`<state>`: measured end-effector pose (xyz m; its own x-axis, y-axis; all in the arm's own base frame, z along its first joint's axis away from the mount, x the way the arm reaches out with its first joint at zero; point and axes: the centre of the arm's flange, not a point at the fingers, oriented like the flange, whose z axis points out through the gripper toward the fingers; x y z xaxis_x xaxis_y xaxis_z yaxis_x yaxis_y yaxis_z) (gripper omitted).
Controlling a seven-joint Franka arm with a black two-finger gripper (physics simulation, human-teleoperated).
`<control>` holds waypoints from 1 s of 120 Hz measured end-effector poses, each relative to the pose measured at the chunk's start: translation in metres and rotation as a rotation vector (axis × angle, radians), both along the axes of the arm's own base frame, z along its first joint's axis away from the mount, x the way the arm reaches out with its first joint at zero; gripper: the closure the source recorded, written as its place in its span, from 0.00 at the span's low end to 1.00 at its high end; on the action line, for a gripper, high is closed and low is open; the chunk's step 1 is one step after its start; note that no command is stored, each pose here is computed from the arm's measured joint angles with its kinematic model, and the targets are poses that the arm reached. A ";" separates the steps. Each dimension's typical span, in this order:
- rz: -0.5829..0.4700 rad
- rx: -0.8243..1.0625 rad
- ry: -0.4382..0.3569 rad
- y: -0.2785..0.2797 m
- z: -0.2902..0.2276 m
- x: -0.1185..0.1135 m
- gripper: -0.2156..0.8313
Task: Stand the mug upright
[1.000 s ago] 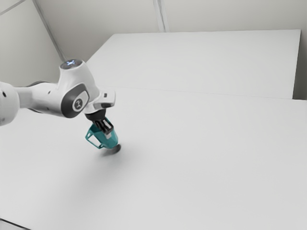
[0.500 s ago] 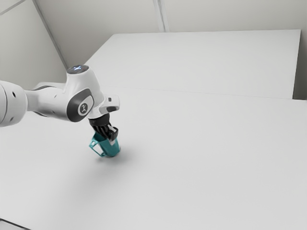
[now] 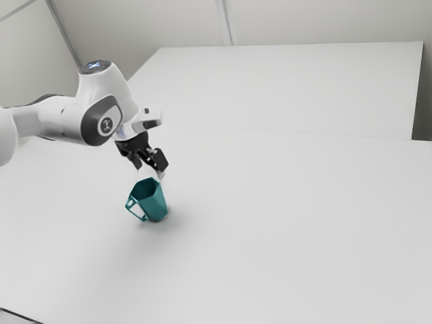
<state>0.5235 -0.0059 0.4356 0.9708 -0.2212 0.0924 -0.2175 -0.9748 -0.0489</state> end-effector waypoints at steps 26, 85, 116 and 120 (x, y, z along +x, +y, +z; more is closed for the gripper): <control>0.016 -0.015 0.009 -0.004 0.057 0.027 0.23; 0.045 -0.015 0.085 -0.001 0.130 0.071 0.21; 0.051 -0.021 0.125 0.001 0.127 0.067 0.21; 0.051 -0.022 0.127 0.001 0.126 0.067 0.21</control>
<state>0.5901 -0.0048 0.5621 0.9849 -0.1707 -0.0278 -0.1708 -0.9853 -0.0027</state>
